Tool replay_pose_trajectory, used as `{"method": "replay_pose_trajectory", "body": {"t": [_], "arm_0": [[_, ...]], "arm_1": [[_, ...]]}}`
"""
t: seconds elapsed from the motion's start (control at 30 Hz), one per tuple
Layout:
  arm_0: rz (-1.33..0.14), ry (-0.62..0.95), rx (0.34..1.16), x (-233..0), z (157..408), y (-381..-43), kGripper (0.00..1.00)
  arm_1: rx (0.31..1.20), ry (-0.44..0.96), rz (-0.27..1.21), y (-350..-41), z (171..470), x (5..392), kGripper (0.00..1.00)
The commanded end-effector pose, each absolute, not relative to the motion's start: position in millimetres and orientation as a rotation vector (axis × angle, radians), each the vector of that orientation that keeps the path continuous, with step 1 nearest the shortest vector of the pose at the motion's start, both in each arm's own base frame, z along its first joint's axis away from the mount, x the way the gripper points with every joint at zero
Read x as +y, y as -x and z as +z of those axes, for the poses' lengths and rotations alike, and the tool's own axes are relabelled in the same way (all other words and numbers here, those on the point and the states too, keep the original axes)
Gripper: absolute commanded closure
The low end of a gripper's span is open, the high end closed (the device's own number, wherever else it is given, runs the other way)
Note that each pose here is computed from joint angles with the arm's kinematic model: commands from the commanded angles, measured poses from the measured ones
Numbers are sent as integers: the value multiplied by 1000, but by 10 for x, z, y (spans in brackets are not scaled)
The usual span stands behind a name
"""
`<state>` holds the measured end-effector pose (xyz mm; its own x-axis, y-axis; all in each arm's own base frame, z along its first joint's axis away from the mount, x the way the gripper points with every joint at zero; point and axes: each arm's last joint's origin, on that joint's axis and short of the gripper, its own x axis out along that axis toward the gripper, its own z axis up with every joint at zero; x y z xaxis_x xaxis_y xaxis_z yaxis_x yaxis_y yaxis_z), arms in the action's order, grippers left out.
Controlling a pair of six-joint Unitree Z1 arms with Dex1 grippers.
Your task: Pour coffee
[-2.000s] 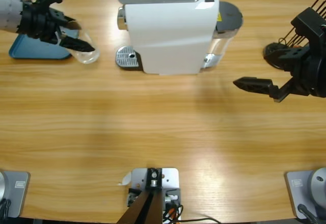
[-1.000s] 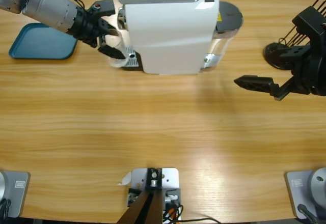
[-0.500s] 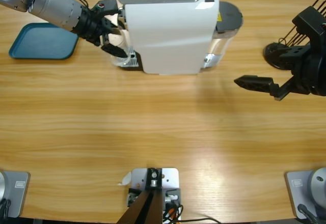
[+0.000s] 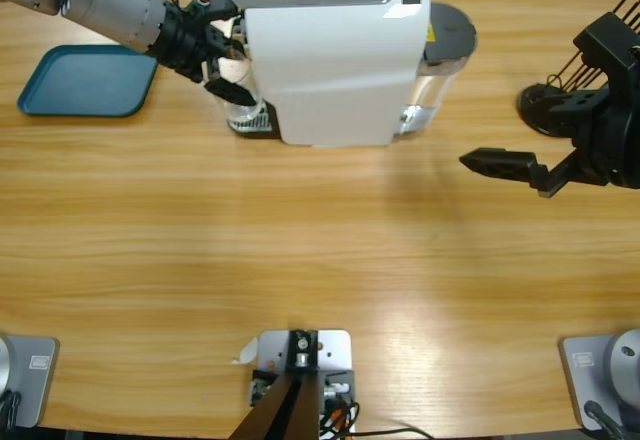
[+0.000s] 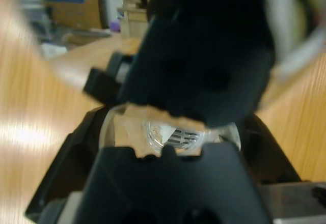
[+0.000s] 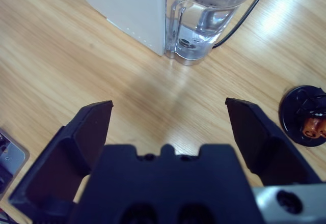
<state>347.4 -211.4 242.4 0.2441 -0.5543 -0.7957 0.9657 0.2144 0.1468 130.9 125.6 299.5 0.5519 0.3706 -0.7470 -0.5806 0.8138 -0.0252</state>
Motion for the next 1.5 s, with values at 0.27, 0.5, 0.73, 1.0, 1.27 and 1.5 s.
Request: {"method": "replay_pose_trajectory", "body": {"t": [0.27, 0.5, 0.73, 1.0, 1.27, 1.5], "arm_0": [[-1220, -715, 738, -2246, 2147, -3526, 1000], [-1228, -686, 758, -2259, 2101, -3532, 382], [-1228, -665, 777, -2252, 2077, -3516, 248], [-1227, -663, 783, -2243, 2072, -3500, 240], [-1217, -658, 793, -2233, 2059, -3511, 207], [-1215, -659, 798, -2225, 2062, -3499, 206]], "arm_1": [[876, 296, 547, -1327, 2839, 1242, 18], [876, 297, 547, -1328, 2839, 1241, 18], [876, 297, 547, -1332, 2841, 1243, 18], [870, 293, 548, -1319, 2852, 1231, 18], [870, 295, 546, -1325, 2852, 1235, 18], [867, 294, 546, -1319, 2859, 1228, 18]]}}
